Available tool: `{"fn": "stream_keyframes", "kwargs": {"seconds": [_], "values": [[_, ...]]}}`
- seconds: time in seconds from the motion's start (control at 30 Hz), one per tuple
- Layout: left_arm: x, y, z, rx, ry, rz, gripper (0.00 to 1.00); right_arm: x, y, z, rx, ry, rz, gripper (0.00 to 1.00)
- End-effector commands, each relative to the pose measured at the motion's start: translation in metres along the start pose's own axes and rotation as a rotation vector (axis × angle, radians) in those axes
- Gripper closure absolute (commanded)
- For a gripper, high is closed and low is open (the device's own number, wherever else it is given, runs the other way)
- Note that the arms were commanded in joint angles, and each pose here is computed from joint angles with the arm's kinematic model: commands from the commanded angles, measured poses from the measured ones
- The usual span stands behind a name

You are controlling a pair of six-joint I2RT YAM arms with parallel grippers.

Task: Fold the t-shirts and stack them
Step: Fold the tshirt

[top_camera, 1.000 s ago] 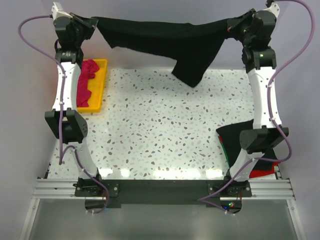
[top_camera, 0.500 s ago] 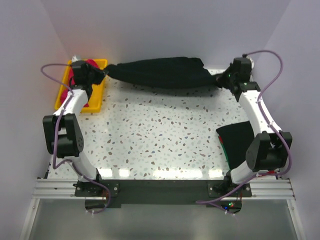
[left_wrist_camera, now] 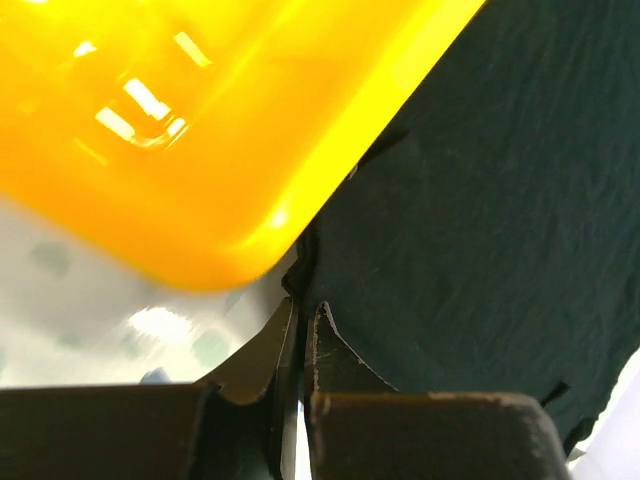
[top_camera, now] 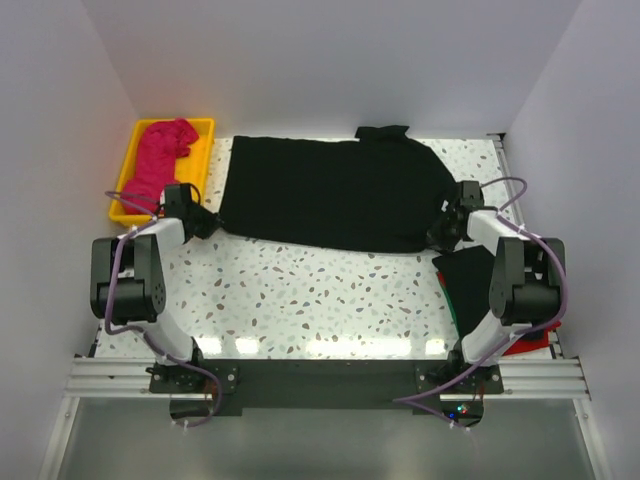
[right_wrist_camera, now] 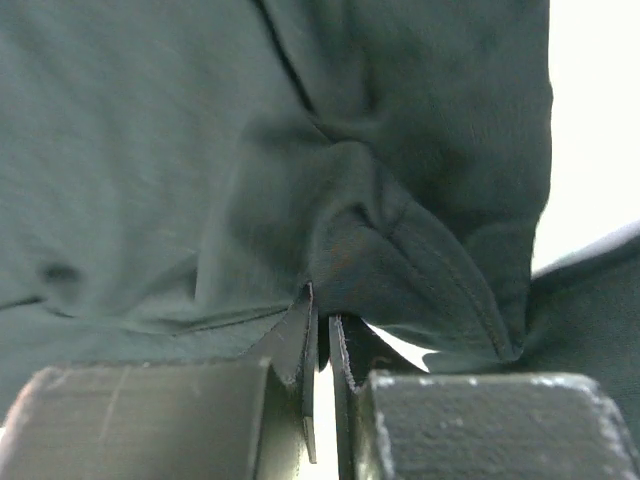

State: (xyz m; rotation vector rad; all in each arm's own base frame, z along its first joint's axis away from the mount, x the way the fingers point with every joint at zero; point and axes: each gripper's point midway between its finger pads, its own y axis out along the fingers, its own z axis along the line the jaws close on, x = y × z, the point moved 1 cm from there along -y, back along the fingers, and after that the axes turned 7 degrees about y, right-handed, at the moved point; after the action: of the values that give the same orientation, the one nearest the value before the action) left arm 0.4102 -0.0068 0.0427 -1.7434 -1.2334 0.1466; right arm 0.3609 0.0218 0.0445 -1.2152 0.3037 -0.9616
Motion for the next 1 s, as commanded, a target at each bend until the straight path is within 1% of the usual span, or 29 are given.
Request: {"fn": "stream_keyframes", "kwargs": {"seconds": [0.0,0.07,0.1,0.2,0.23,0.27,0.33,0.4,0.43,0.47,0.5,0.57,0.6,0.7,0.73,0.77,0.83,0.87,0.9,0.97], "values": [[0.016,-0.023,0.009,0.041,0.022,-0.092,1.0,-0.013,0.002,-0.014,-0.003,-0.02,0.034,0.96],[0.016,-0.03,0.011,0.043,0.03,-0.104,1.0,-0.021,-0.002,-0.021,-0.002,-0.024,0.037,0.91],[0.013,-0.032,0.017,0.053,0.03,-0.097,1.0,-0.022,-0.004,-0.023,-0.003,-0.026,0.032,0.84],[0.008,-0.039,0.021,0.057,0.039,-0.094,1.0,-0.021,-0.018,-0.025,0.007,-0.035,0.008,0.71],[0.007,-0.041,0.021,0.056,0.042,-0.095,0.97,-0.021,-0.022,-0.027,-0.001,-0.036,0.003,0.64],[0.007,-0.046,0.021,0.05,0.044,-0.101,0.94,-0.018,-0.03,-0.025,0.01,-0.042,-0.015,0.61],[0.005,-0.048,0.03,0.083,0.048,-0.11,0.93,-0.02,-0.038,-0.027,0.004,-0.049,-0.01,0.54],[0.003,-0.054,0.038,0.117,0.049,-0.109,0.9,-0.017,-0.052,-0.022,0.026,-0.06,-0.026,0.52],[0.003,-0.056,0.039,0.122,0.051,-0.108,0.8,-0.02,-0.057,-0.024,0.024,-0.061,-0.019,0.51],[0.002,-0.062,0.041,0.132,0.057,-0.107,0.75,-0.021,-0.064,-0.02,0.048,-0.065,-0.02,0.5],[0.005,-0.066,0.04,0.131,0.059,-0.116,0.66,-0.018,-0.076,-0.016,0.074,-0.069,-0.043,0.49],[0.011,-0.078,0.032,0.107,0.08,-0.141,0.58,-0.016,-0.088,-0.013,0.098,-0.076,-0.068,0.46],[0.014,-0.084,0.028,0.099,0.087,-0.148,0.51,-0.01,-0.096,-0.007,0.127,-0.079,-0.094,0.44],[0.026,-0.101,0.009,0.039,0.116,-0.192,0.48,-0.004,-0.101,0.011,0.182,-0.092,-0.1,0.44],[0.028,-0.104,0.001,0.005,0.125,-0.2,0.48,-0.007,-0.095,0.016,0.173,-0.109,-0.086,0.44],[0.026,-0.104,-0.005,-0.026,0.134,-0.194,0.48,-0.001,-0.094,0.025,0.174,-0.112,-0.096,0.44],[0.022,-0.102,-0.026,-0.088,0.16,-0.174,0.47,-0.011,-0.079,0.038,0.151,-0.164,-0.074,0.45],[0.016,-0.092,-0.028,-0.086,0.181,-0.142,0.47,-0.006,-0.079,0.05,0.158,-0.173,-0.092,0.45],[0.015,-0.091,-0.045,-0.11,0.208,-0.132,0.48,-0.008,-0.077,0.059,0.159,-0.191,-0.093,0.45],[0.009,-0.076,-0.059,-0.118,0.234,-0.091,0.48,-0.004,-0.064,0.074,0.162,-0.204,-0.1,0.45]]}}
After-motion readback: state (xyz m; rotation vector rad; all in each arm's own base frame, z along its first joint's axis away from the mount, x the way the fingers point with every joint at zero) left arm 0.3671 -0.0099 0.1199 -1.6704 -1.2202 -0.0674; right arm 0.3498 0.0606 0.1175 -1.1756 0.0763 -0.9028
